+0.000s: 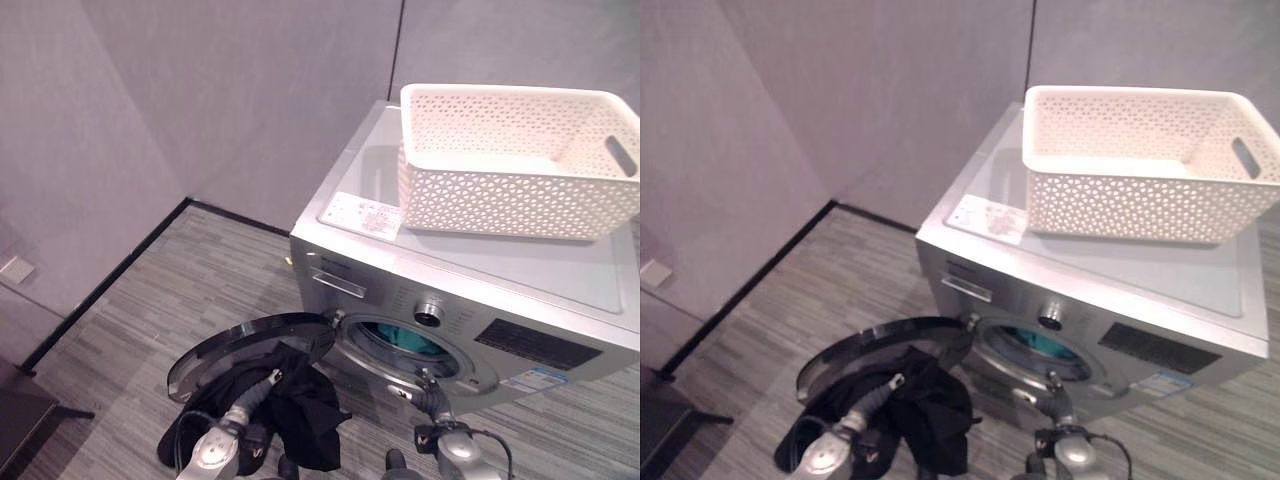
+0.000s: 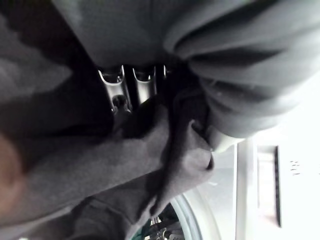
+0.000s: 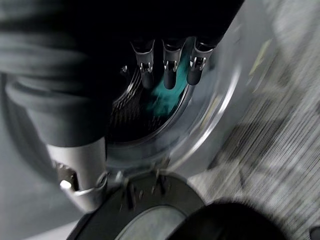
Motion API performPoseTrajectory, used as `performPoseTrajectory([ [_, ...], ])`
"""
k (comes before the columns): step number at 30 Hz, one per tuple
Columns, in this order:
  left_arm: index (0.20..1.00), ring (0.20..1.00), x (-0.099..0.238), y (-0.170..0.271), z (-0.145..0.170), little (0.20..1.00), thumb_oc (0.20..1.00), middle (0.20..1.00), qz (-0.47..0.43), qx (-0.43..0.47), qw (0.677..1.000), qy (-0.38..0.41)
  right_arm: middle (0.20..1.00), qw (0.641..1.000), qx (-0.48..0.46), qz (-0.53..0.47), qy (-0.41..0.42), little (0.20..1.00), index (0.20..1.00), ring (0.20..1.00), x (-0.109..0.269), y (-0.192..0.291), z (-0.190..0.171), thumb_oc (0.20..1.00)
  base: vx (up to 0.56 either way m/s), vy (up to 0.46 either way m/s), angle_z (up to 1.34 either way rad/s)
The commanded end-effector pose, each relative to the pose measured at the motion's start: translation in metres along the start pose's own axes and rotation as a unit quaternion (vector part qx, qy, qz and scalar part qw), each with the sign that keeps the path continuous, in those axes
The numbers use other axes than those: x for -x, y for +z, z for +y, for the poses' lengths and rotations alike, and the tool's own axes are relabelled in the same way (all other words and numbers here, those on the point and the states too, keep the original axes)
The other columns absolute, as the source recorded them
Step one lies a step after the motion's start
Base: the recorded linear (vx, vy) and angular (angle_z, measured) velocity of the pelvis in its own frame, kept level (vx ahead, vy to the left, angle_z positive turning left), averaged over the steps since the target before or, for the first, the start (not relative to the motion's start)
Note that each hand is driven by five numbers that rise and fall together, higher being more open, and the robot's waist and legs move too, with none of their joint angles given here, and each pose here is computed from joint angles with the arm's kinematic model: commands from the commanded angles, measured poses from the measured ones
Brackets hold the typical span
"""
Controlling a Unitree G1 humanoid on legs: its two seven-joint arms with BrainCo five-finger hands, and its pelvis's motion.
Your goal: Grab the laundry basket,head to the washer,open it,put in the laundry and shut it.
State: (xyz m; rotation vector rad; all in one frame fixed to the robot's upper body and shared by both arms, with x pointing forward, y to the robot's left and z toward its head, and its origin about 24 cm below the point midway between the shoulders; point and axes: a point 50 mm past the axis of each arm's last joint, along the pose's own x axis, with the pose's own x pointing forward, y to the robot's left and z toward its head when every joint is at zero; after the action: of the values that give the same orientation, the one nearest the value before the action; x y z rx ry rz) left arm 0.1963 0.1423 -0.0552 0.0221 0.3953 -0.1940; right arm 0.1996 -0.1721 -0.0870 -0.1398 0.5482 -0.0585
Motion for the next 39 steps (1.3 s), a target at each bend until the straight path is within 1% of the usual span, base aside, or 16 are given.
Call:
performPoseTrajectory([
  [1, 0.2, 0.2, -0.017, 0.034, -0.006, 0.2, 0.2, 0.2, -0.077, -0.008, 0.997, 0.0, 1.0, 0.998, -0.013, -0.059, 0.009, 1.0, 1.0, 1.0, -0.01, 0.031, 0.008, 1.0, -0.11, -0.073, 0.32],
  [4, 0.2, 0.2, -0.025, 0.042, -0.015, 0.2, 0.2, 0.2, -0.089, -0.01, 0.996, -0.012, 1.0, 0.997, -0.014, -0.072, 0.014, 1.0, 1.0, 1.0, -0.015, 0.04, 0.012, 1.0, -0.1, -0.071, 0.14],
  [5, 0.2, 0.2, -0.038, 0.051, -0.031, 0.2, 0.2, 0.2, -0.097, -0.005, 0.995, -0.027, 1.0, 0.995, -0.016, -0.096, 0.019, 1.0, 1.0, 1.0, -0.023, 0.058, 0.017, 1.0, -0.11, -0.076, 0.07],
  [6, 0.2, 0.2, -0.038, 0.051, -0.031, 0.2, 0.2, 0.2, -0.097, -0.005, 0.995, -0.027, 1.0, 0.995, -0.016, -0.097, 0.018, 1.0, 1.0, 1.0, -0.023, 0.059, 0.016, 1.0, -0.16, -0.102, 0.15],
  [9, 0.2, 0.2, -0.054, 0.062, -0.05, 0.2, 0.2, 0.2, -0.103, -0.003, 0.994, -0.037, 1.0, 0.991, -0.021, -0.131, 0.014, 1.0, 1.0, 1.0, -0.033, 0.086, 0.019, 1.0, -0.12, -0.079, 0.27],
  [16, 0.2, 0.2, -0.068, 0.079, -0.06, 0.2, 0.2, 0.2, -0.122, -0.028, 0.991, -0.043, 1.0, 0.988, -0.005, -0.154, 0.018, 1.0, 1.0, 1.0, -0.039, 0.104, 0.019, 1.0, -0.07, -0.07, 0.07],
  [18, 0.2, 0.2, -0.071, 0.085, -0.064, 0.2, 0.2, 0.2, -0.134, -0.055, 0.988, -0.051, 1.0, 0.988, 0.04, -0.144, 0.032, 1.0, 1.0, 1.0, -0.041, 0.097, 0.019, 1.0, -0.04, -0.084, 0.05],
  [19, 0.2, 0.2, -0.071, 0.085, -0.064, 0.2, 0.2, 0.2, -0.134, -0.055, 0.988, -0.051, 1.0, 0.988, 0.04, -0.144, 0.032, 1.0, 1.0, 1.0, -0.041, 0.097, 0.019, 1.0, -0.03, -0.097, 0.11],
  [20, 0.2, 0.2, -0.073, 0.092, -0.066, 0.2, 0.2, 0.2, -0.149, -0.067, 0.985, -0.055, 1.0, 0.986, 0.107, -0.124, 0.041, 1.0, 1.0, 1.0, -0.043, 0.085, 0.019, 1.0, -0.02, -0.097, 0.09],
  [24, 0.2, 0.2, -0.074, 0.112, -0.073, 0.2, 0.2, 0.2, -0.189, -0.075, 0.977, -0.069, 1.0, 0.966, 0.245, -0.08, 0.031, 1.0, 1.0, 1.0, -0.05, 0.065, 0.01, 1.0, -0.02, -0.083, 0.09],
  [25, 0.2, 0.2, -0.073, 0.114, -0.074, 0.2, 0.2, 0.2, -0.194, -0.077, 0.975, -0.071, 1.0, 0.958, 0.275, -0.072, 0.025, 1.0, 1.0, 1.0, -0.052, 0.064, 0.006, 1.0, 0.0, -0.045, 0.15],
  [29, 0.2, 0.2, -0.068, 0.123, -0.075, 0.2, 0.2, 0.2, -0.217, -0.071, 0.969, -0.088, 1.0, 0.903, 0.425, -0.052, 0.042, 1.0, 1.0, 1.0, -0.057, 0.058, 0.002, 1.0, -0.01, -0.016, 0.04],
  [31, 0.2, 0.2, -0.068, 0.127, -0.077, 0.2, 0.2, 0.2, -0.225, -0.068, 0.967, -0.098, 1.0, 0.883, 0.463, -0.052, 0.049, 1.0, 1.0, 1.0, -0.059, 0.059, 0.003, 1.0, 0.0, -0.003, 0.03],
  [34, 0.2, 0.2, -0.065, 0.133, -0.08, 0.2, 0.2, 0.2, -0.235, -0.06, 0.964, -0.11, 1.0, 0.859, 0.503, -0.079, 0.05, 1.0, 1.0, 1.0, -0.063, 0.073, 0.01, 1.0, 0.0, -0.008, 0.05],
  [38, 0.2, 0.2, -0.061, 0.137, -0.084, 0.2, 0.2, 0.2, -0.244, -0.04, 0.962, -0.12, 1.0, 0.846, 0.521, -0.106, 0.034, 1.0, 1.0, 1.0, -0.068, 0.092, 0.015, 1.0, 0.0, 0.001, 0.01],
  [39, 0.2, 0.2, -0.058, 0.142, -0.087, 0.2, 0.2, 0.2, -0.25, -0.018, 0.96, -0.128, 1.0, 0.842, 0.523, -0.127, 0.02, 1.0, 1.0, 1.0, -0.07, 0.108, 0.018, 1.0, 0.0, 0.007, 0.06],
])
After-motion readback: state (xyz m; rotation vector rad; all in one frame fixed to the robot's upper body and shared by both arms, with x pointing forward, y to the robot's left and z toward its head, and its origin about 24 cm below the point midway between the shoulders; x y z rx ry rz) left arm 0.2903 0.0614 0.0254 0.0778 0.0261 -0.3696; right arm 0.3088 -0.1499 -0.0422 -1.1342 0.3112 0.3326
